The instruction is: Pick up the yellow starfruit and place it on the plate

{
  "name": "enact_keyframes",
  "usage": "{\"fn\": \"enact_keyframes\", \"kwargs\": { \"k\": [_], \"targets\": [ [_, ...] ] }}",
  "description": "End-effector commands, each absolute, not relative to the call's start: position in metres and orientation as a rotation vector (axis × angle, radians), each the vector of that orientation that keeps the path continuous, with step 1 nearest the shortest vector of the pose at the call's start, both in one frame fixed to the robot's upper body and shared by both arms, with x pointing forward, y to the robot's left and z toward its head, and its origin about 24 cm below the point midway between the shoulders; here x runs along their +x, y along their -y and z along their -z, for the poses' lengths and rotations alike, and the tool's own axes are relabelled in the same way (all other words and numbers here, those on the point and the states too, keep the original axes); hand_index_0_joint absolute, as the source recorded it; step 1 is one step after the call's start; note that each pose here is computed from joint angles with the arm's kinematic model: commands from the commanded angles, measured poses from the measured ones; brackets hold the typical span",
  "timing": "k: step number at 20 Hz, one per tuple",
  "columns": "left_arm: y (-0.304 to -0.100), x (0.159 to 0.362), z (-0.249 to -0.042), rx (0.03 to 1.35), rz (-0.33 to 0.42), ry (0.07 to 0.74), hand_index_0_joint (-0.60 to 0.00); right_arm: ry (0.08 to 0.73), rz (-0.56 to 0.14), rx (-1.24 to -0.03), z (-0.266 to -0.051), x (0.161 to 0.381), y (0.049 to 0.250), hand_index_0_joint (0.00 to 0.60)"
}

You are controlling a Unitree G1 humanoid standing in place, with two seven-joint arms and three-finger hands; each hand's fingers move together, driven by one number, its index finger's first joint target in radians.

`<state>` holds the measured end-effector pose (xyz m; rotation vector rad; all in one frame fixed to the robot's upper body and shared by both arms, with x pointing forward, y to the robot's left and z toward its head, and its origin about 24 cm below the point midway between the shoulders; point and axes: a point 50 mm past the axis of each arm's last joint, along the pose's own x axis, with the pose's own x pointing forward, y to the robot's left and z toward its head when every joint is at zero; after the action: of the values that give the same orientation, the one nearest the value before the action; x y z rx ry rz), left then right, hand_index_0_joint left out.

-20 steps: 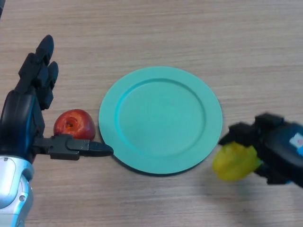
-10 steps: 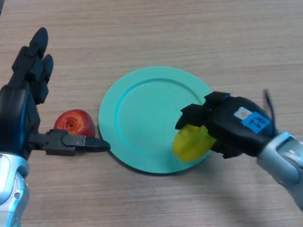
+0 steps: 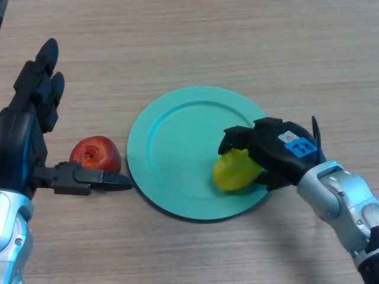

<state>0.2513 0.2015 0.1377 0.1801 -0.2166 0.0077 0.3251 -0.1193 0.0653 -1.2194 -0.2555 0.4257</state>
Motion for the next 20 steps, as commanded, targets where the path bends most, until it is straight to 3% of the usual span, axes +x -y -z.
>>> {"fn": "enact_keyframes", "kwargs": {
  "k": [1,2,4,7,12,20],
  "targets": [
    [-0.211,0.244,-0.175,0.219,-0.045,0.464,0.0,0.42,-0.287,-1.093,-0.106,0.333,0.122,0.403],
    [-0.21,0.245,-0.175,0.218,-0.043,0.459,0.0,0.437,-0.264,-1.06,-0.11,0.333,0.121,0.253],
    [-0.21,0.248,-0.174,0.201,-0.039,0.449,0.0,0.49,-0.189,-0.929,-0.128,0.333,0.122,0.021],
    [-0.212,0.253,-0.18,0.234,-0.063,0.481,0.0,0.5,-0.178,-0.743,-0.148,0.323,0.124,0.0],
    [-0.204,0.256,-0.172,0.241,-0.054,0.462,0.0,0.494,-0.137,-0.568,-0.174,0.295,0.158,0.0],
    [-0.192,0.253,-0.163,0.225,0.019,0.414,0.0,0.446,-0.179,-0.31,-0.174,0.247,0.189,0.0]
  ]
}}
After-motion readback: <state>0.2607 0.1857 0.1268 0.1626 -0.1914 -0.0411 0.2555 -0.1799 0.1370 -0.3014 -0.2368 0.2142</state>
